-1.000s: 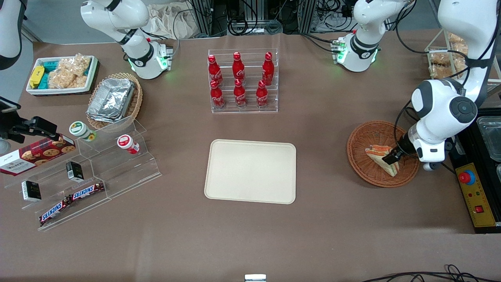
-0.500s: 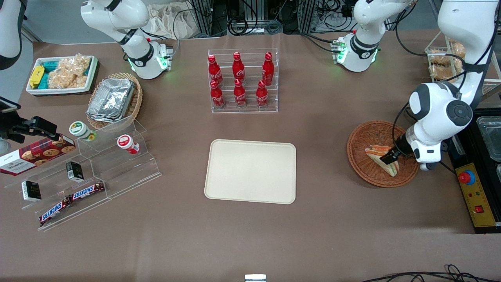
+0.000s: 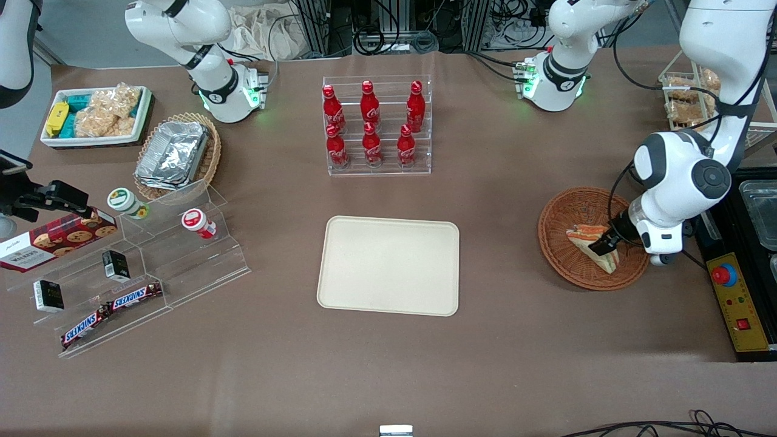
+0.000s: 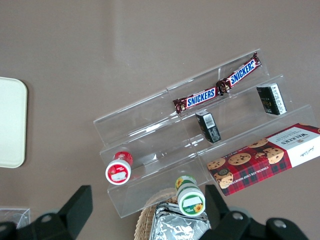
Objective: Place sandwich from basket to tray
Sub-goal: 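Close the left gripper on the sandwich and lift it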
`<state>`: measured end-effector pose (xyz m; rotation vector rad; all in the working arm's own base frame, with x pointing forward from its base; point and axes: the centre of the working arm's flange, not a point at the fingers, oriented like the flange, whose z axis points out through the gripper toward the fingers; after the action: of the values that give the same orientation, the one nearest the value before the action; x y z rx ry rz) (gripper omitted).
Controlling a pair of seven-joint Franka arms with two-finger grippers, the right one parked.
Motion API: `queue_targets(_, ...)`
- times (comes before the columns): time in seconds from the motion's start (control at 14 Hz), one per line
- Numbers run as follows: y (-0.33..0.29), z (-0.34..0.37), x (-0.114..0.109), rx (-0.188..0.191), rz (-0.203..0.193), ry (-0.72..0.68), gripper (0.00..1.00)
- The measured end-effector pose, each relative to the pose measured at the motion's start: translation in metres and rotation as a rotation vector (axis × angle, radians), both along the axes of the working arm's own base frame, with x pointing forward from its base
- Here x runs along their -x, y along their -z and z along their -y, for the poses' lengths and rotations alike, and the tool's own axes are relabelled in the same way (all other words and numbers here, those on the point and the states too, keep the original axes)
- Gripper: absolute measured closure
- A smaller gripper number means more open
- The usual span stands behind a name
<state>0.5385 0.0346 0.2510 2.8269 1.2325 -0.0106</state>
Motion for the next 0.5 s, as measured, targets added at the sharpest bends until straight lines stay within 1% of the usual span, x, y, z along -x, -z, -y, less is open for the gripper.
queue_targets(0.07,0.001,-0.0014,0.0,0.0,0.0,-0.003,0.12)
queue_targets(0.14,0.0013,-0.0017,-0.0001,0.001,0.001,-0.004,0.23)
queue_targets(0.21,0.0012,-0.0017,-0.0002,0.001,0.002,-0.004,0.36)
queue_targets(0.36,0.001,-0.0017,-0.0004,0.001,0.005,-0.004,0.56)
queue_targets(0.5,0.0006,-0.0018,-0.0007,0.0,0.006,-0.004,0.71)
